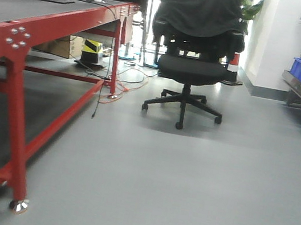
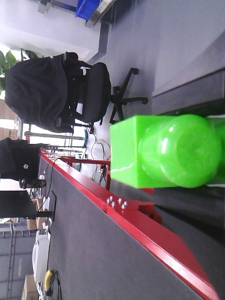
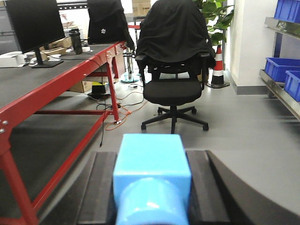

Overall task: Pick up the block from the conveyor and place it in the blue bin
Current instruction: 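Drive the base to the steel shelf of blue bins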

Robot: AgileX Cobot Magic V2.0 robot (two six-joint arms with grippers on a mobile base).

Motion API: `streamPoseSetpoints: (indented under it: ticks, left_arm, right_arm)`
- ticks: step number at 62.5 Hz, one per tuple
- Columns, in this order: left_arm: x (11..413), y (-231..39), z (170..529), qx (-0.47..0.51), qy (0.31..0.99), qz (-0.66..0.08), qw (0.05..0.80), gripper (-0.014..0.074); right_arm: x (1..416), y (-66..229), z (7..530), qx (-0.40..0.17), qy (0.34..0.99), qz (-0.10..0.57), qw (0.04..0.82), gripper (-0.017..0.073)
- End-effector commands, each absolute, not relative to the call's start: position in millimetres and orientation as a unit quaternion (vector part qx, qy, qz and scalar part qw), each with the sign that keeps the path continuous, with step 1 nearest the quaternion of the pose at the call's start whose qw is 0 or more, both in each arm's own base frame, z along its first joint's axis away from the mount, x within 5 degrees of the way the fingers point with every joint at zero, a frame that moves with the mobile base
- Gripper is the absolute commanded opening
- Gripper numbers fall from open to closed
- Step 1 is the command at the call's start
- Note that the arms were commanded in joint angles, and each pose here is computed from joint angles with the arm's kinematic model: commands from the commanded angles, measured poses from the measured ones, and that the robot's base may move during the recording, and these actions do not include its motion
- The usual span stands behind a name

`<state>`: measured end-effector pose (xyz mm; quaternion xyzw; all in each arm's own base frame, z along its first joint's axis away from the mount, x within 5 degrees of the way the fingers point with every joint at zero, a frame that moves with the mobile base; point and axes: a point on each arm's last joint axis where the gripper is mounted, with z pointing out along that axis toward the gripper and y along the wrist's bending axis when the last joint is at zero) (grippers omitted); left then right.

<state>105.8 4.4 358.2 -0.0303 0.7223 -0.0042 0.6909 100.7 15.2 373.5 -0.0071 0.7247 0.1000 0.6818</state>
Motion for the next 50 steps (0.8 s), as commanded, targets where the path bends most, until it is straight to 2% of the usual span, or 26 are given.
streamPoseSetpoints:
  ticks: [1, 50]
  left_arm:
    - [104.0, 4.8, 361.0, -0.032, 0.713, -0.002, 0.701, -0.0111]
    - [104.0, 4.8, 361.0, -0.032, 0.713, -0.002, 0.701, -0.0111]
  right_arm:
    - [100.1, 14.6, 375.2, -0.011, 0.716, 0.093, 0.692, -0.0162]
    - [100.1, 14.5, 375.4, -0.011, 0.715, 0.093, 0.693, -0.0162]
